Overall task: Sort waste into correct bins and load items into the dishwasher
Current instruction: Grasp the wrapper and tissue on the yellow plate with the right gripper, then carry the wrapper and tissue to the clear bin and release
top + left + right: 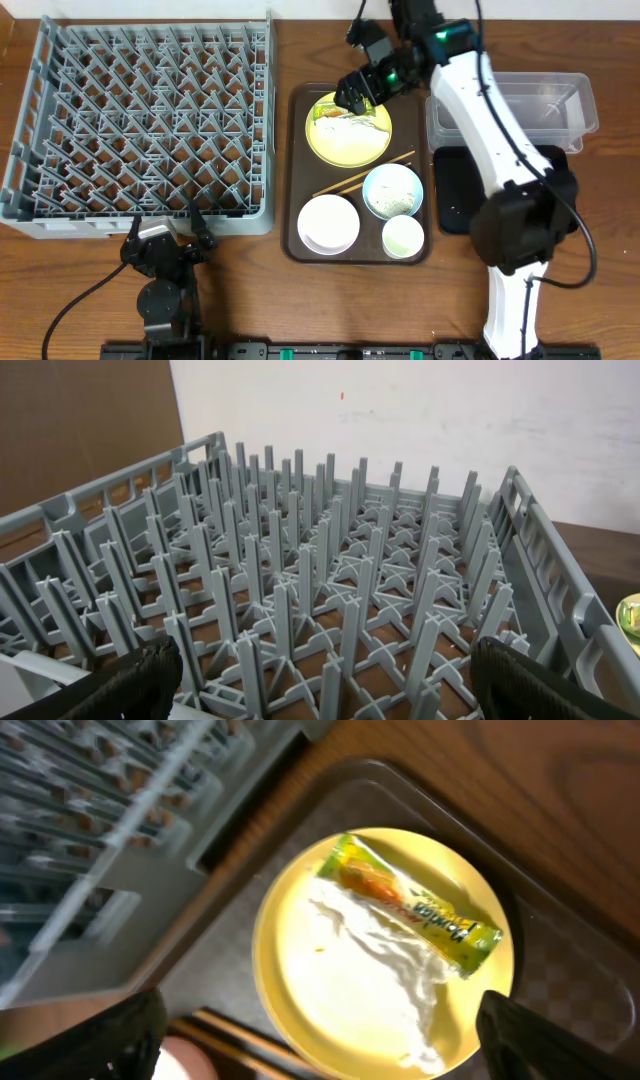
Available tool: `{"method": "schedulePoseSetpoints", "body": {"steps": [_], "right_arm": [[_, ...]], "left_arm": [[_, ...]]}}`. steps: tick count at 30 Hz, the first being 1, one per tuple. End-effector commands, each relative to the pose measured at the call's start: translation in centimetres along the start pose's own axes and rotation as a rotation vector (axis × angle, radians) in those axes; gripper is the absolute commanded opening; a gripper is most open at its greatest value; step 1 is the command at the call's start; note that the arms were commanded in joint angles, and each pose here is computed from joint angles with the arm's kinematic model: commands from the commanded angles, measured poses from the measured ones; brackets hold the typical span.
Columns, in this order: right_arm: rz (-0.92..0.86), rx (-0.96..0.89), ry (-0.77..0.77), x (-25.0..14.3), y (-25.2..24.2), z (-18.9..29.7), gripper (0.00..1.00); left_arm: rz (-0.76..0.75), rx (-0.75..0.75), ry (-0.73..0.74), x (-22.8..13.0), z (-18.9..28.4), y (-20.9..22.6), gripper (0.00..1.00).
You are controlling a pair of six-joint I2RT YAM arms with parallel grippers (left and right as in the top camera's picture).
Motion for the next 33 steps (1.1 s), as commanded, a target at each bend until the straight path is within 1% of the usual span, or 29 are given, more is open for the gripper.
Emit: {"method": "schedulePoseSetpoints", "body": {"steps": [1,6,11,14,15,18,20,26,29,30,33], "right_arm": [[0.054,-0.080,0.090,-1.0,-1.0,-3.7,0.93],[0.200,-0.162,0.195,-2.6,-2.0,-8.1,0.93],[0.282,-0.178,0.251,-3.9,-2.6,-11.0,0.94],[0.288,-0.166,0.279,-4.8,-2.8,-12.2,0.94],[0.286,-0.167,0.287,-5.1,-2.9,-12.5,0.93],[0.276,-0.153,0.323,-6.4,-3.1,-13.7,0.86],[0.269,-0.139,0.350,-7.4,-3.2,-14.7,0.77],[0.225,-0.119,0.400,-9.2,-3.1,-15.8,0.32],[0.224,-0.118,0.402,-9.1,-3.0,-15.5,0.05],[0.220,-0.120,0.400,-9.0,-3.0,-15.4,0.01],[0.162,-0.144,0.379,-8.2,-2.9,-14.4,0.01]], "left_arm": [[-0.017,0.018,0.055,-1.8,-0.2,0.5,0.92],[-0.017,0.019,0.055,-1.8,-0.2,0.5,0.92],[-0.017,0.018,0.055,-1.8,-0.2,0.5,0.92],[-0.017,0.018,0.055,-1.8,-0.2,0.5,0.92],[-0.017,0.018,0.055,-1.8,-0.2,0.5,0.93],[-0.017,0.018,0.055,-1.8,-0.2,0.5,0.92],[-0.017,0.018,0.055,-1.8,-0.2,0.5,0.92],[-0.017,0.018,0.055,-1.8,-0.2,0.5,0.93],[-0.017,0.018,0.055,-1.8,-0.2,0.5,0.92],[-0.017,0.018,0.055,-1.8,-0.2,0.5,0.92],[-0.017,0.018,0.055,-1.8,-0.2,0.5,0.92]]}}
Point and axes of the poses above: each gripper's point midway between its finger pads, its own z axis back along the fingers, its own y axis along the line the jaws close on, x = y × z, the point moved 2 cm from there along z, back along the fingers, and after that the axes turned 11 degrees about z, right-handed, at the moved point
